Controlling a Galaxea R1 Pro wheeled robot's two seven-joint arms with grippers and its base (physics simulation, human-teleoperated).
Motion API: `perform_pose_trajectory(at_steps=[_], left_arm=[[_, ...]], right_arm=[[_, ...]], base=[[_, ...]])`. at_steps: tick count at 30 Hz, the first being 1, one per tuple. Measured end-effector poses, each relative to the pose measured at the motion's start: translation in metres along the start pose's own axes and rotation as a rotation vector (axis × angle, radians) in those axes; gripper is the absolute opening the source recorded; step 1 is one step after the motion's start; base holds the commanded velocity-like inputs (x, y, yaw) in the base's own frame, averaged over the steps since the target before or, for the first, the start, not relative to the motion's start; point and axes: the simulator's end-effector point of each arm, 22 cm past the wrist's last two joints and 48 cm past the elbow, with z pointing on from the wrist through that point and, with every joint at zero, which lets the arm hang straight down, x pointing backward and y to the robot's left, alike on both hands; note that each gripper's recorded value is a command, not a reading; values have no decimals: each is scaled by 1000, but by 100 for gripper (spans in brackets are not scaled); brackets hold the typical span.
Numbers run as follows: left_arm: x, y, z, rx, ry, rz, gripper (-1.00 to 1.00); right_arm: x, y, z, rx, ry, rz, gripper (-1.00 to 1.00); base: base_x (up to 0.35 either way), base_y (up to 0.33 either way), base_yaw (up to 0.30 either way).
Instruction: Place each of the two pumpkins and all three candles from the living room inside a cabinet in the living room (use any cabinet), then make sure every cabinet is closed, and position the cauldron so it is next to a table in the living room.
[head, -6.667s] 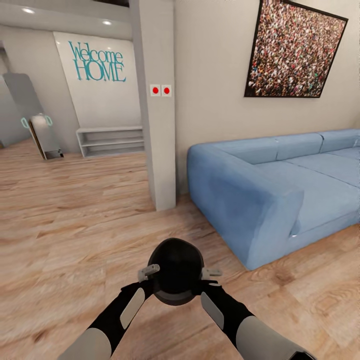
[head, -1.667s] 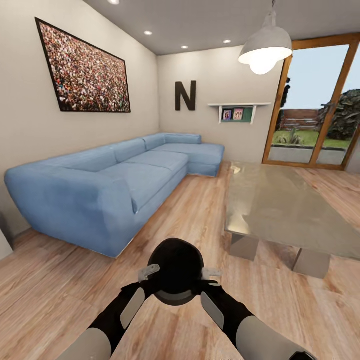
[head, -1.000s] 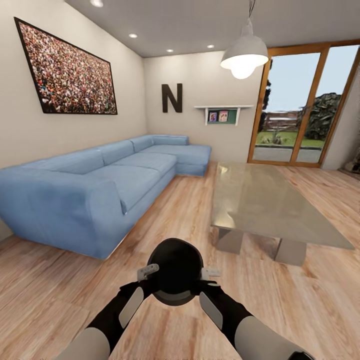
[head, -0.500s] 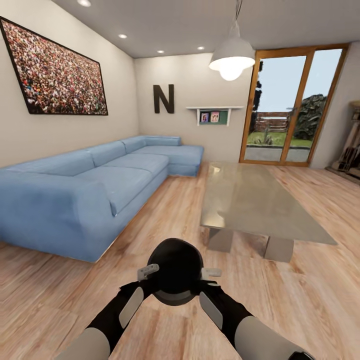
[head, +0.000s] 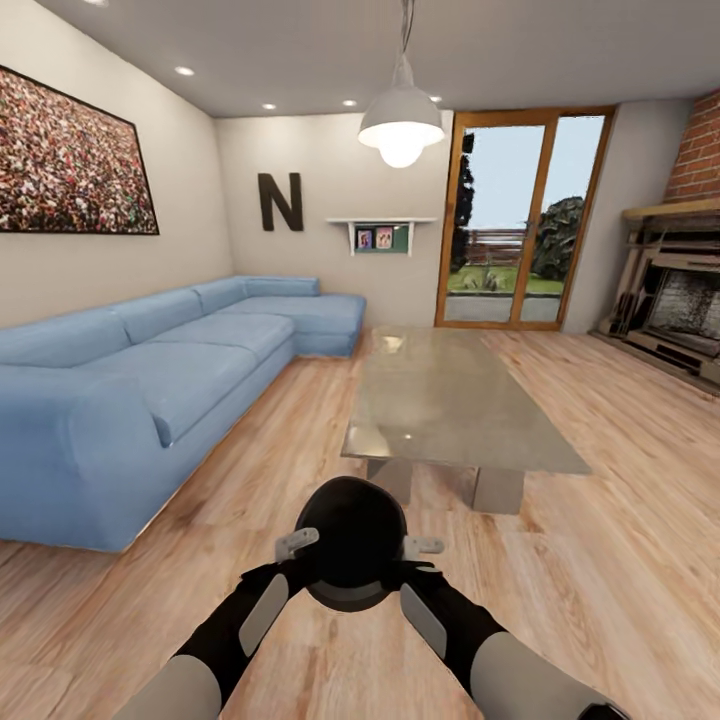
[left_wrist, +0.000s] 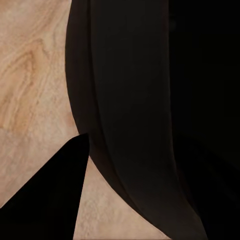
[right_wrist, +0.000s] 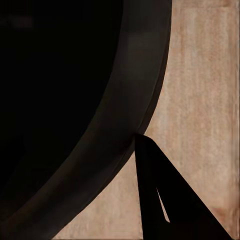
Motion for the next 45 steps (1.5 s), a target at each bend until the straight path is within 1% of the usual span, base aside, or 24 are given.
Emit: perform_pose_trajectory(at_steps=[4,10,14,17,45], left_arm=[[-1,-1,-1,0,-3,0,-100],[-3,0,-2,6,-7,1,-100],[-3,-2,-3,0,-8,1,-100],[-4,0,-2,8,-8,2,-100],[47,24,35,-28,98,-15,-100]], right_arm=[[-2,0,-1,-1,-4,-1,-100],[-4,2,-2,3,-8,-3,-100],[-4,0,-2,-2,-8,0,-100],[-4,2,-3,3,-10,-4,-100],[53,-4,33,14,102,2,-100]], base=[[230,-25,-173],[29,-2,-201],[1,0,-60],[0,0,-10],[0,0,0]])
